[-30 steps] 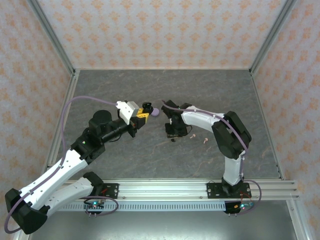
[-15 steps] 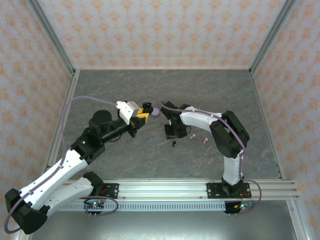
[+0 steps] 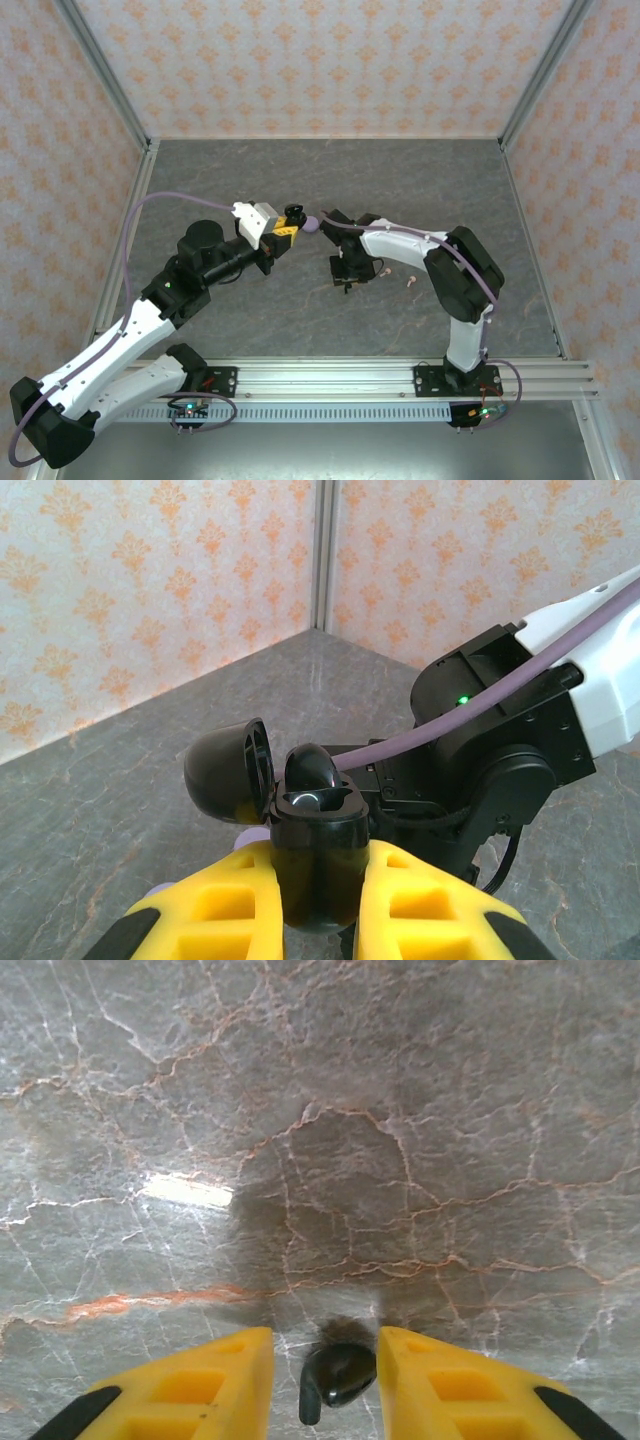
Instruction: Insert the wireless bluetooth earbuds into the charging case
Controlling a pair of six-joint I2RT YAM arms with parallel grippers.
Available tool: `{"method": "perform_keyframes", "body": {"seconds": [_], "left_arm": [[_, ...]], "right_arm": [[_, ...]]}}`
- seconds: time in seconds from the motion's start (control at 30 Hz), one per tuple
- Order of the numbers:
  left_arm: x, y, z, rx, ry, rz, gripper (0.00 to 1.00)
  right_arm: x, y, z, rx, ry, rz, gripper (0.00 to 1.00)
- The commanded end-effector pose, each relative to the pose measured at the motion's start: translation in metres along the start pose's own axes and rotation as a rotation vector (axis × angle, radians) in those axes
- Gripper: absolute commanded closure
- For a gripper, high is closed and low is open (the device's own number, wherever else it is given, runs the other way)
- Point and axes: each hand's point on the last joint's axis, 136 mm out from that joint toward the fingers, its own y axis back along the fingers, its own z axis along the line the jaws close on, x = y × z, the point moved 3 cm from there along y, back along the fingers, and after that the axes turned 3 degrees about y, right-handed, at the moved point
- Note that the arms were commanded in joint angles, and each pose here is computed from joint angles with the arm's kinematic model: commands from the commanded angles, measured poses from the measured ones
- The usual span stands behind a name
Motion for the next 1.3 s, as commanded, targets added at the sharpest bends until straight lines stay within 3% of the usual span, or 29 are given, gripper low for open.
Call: {"method": "perform_keyframes", "body": {"seconds": [0.0,0.4,0.8,0.97,1.27], "left_arm": [[-0.01,0.003,-0.002,-0.005,-0.012,-0.031,1.0],[-0.009,0.0,-0.002,-0.002,-0.007,-0.029,1.0],[-0.013,0.002,-0.003,0.002,-0.013,-0.033,1.0],[-0.017,0.001,-0.005,0.017,-0.014,-0.051,1.0],[-0.031,-0.006,-0.01,0.063,0.005,-0.11,1.0]], "right_arm": [[0.007,-0.006,-0.009,0.059,-0.024,0.032,0.68],[0.018,-0.011,-0.019,0.114,-0.029,0.075,0.69],[0.012,-0.003,-0.009,0.042,-0.039,0.039,0.76],[-0.011,0.048,0.001,-0.053,-0.034,-0.141,0.76],[-0.034,0.202,0.027,-0.283,0.082,-0.575,0.76]]}}
